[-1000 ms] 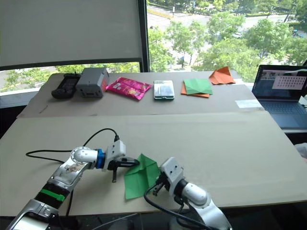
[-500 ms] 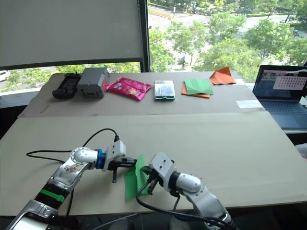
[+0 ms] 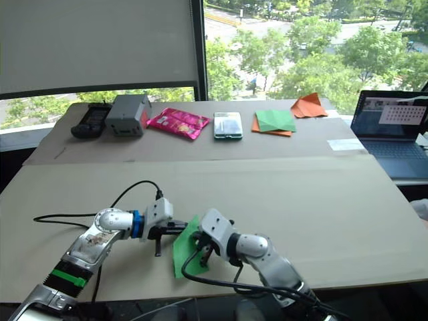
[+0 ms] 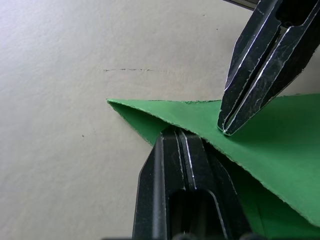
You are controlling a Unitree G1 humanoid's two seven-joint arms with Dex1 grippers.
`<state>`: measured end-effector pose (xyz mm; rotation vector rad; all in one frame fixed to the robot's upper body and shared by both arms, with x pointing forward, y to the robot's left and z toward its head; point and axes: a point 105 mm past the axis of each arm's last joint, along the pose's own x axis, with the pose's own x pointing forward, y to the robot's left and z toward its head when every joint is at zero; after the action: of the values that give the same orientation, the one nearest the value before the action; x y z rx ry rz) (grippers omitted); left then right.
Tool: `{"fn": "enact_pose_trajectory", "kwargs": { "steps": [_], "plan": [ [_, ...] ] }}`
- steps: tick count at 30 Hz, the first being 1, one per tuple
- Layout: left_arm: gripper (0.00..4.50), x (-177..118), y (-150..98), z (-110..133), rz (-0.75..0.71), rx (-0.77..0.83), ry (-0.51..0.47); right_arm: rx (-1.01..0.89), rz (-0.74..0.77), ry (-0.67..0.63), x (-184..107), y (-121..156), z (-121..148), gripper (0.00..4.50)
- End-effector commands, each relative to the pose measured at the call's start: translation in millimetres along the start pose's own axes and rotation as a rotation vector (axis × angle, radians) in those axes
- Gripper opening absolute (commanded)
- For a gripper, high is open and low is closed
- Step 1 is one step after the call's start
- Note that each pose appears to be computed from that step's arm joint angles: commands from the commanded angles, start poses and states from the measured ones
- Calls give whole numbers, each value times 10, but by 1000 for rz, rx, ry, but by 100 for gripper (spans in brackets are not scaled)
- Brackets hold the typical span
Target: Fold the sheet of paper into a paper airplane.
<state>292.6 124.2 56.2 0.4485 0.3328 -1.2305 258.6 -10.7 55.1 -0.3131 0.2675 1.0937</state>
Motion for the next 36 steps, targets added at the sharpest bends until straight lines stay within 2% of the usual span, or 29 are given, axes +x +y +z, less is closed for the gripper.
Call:
{"fn": "enact_pose_trajectory", "kwargs": {
  "steps": [1, 6, 8, 13, 17, 25, 30, 36],
  "plan": [
    [3, -211, 89, -165, 61, -54, 76, 26, 10, 25, 30, 4, -54, 0],
    [3, -420, 167, -19, 78, -84, 38, 32, 10, 35, 25, 5, -87, 0],
    [3, -434, 133, 117, 41, -123, -32, 35, 9, 35, 23, 4, -89, 0],
    [3, -215, 11, 251, -14, -174, -113, 48, 1, 36, 22, -3, -98, 0],
    [3, -124, -94, 128, -40, -179, -67, 50, -12, 38, 22, -10, -98, 0],
    [3, -148, -213, 1, -96, -144, 6, 59, -43, 39, 5, -68, -108, 0],
    [3, -178, -407, -35, -180, -120, 27, 64, -54, 36, 41, -109, -98, 0],
    [3, -184, -383, -251, -152, -74, 117, 87, -72, 14, 114, -228, -52, 0]
  ]
}}
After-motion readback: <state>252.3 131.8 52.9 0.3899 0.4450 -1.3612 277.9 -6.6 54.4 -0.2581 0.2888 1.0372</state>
